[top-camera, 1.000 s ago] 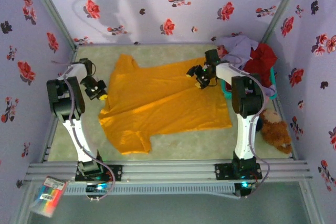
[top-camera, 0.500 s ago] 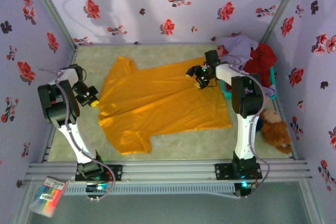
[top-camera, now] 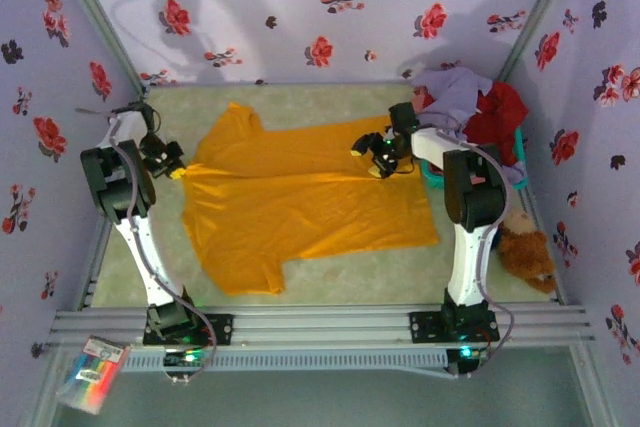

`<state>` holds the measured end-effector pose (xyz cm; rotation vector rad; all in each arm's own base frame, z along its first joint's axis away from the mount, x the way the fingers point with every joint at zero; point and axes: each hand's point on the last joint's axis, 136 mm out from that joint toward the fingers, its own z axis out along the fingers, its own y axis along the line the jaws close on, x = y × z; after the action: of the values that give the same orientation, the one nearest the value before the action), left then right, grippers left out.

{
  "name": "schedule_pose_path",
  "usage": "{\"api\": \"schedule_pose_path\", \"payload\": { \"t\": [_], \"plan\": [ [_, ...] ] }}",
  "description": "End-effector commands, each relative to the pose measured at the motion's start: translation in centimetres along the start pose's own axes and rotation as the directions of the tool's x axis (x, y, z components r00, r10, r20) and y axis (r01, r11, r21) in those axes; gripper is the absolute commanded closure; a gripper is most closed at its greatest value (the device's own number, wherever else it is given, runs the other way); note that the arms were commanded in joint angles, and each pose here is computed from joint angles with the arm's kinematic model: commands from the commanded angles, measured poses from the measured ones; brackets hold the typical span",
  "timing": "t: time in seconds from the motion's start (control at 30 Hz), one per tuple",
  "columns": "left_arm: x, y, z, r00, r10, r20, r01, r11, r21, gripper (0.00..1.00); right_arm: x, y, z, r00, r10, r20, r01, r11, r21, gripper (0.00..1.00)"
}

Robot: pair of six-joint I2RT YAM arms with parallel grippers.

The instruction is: Fold and stack the t-shirts

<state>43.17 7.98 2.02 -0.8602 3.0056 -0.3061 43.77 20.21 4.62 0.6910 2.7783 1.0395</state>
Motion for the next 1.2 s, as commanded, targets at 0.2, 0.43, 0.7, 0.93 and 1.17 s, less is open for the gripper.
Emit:
{"api": "schedule_pose_path", "payload": {
  "t": [0.2,0.43,0.7,0.93,1.17],
  "plan": [
    [-4.5,0.5,0.4,1.0,-0.01,0.023,0.009,0.998,0.059,1.0,3.0,2.0,-4.6,0.997,-0.077,0.032,0.075,0.996,0.044,0.27],
    [-6.9,-1.2,-2.0,0.998,-0.005,0.068,-0.002,0.995,0.103,0.71,5.0,-2.4,-10.1,0.978,-0.124,0.165,0.073,0.955,0.286,0.27],
    [-3.2,0.2,-7.2,0.993,-0.012,0.116,0.005,0.998,0.063,0.45,10.9,-9.7,-16.9,0.968,-0.182,0.171,0.067,0.849,0.525,0.3],
    [7.1,2.5,-9.3,0.996,0.041,-0.075,-0.043,0.999,-0.016,0.44,16.4,-16.0,-15.2,0.994,0.039,0.104,-0.087,0.854,0.512,0.37],
    [15.2,4.2,-8.6,0.992,-0.015,-0.122,0.015,1.0,-0.002,0.42,16.2,-17.0,-13.2,0.993,0.078,0.087,-0.11,0.863,0.492,0.46]
  ]
}}
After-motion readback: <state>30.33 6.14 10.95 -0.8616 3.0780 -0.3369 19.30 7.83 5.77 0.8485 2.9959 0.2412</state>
